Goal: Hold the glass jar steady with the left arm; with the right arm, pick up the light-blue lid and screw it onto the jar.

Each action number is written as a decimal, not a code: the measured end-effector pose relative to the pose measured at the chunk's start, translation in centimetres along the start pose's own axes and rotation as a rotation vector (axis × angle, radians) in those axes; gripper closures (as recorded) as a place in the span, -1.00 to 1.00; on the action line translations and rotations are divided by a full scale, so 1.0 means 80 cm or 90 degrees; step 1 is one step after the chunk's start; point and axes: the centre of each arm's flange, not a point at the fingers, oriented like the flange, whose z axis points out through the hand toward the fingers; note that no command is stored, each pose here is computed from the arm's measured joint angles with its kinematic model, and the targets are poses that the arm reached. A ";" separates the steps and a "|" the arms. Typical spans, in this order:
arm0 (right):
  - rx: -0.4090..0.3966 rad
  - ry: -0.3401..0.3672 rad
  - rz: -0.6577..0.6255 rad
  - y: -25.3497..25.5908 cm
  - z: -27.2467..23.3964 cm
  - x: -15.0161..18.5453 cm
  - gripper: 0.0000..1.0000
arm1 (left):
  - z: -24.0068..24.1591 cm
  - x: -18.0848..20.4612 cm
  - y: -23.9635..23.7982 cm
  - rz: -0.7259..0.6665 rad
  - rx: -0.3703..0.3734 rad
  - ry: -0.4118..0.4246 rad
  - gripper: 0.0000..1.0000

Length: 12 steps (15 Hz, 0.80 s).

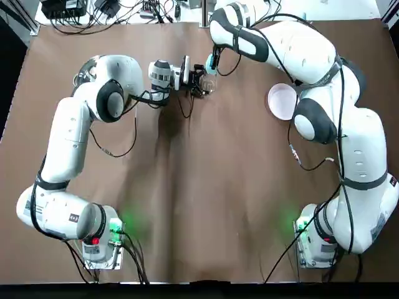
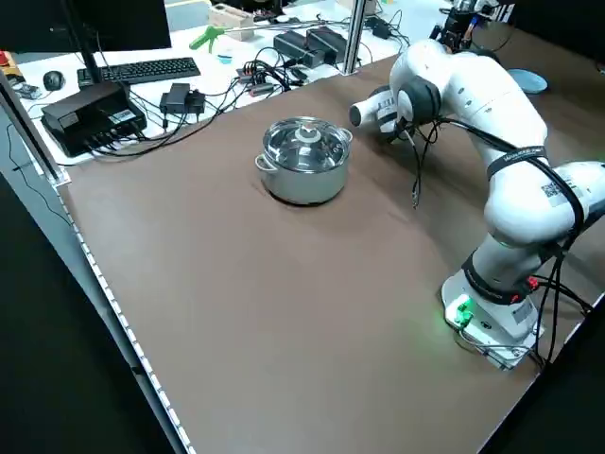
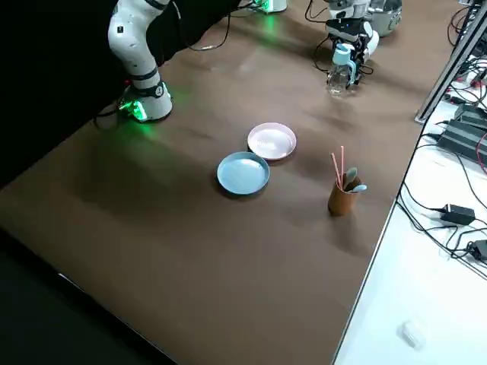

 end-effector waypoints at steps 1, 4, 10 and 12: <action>0.002 -0.002 -0.001 0.000 -0.003 -0.002 -1.00 | 0.000 0.000 0.000 0.000 0.000 0.000 -0.90; 0.008 -0.010 -0.004 0.000 -0.010 -0.007 -1.00 | -0.001 -0.001 0.000 0.000 0.000 -0.001 -0.90; 0.011 -0.017 -0.007 0.002 -0.012 -0.011 -1.00 | -0.001 -0.001 0.000 0.000 0.000 -0.002 -0.90; 0.010 -0.020 -0.009 0.004 -0.013 -0.014 -1.00 | -0.001 -0.001 0.000 0.003 -0.002 -0.002 -0.90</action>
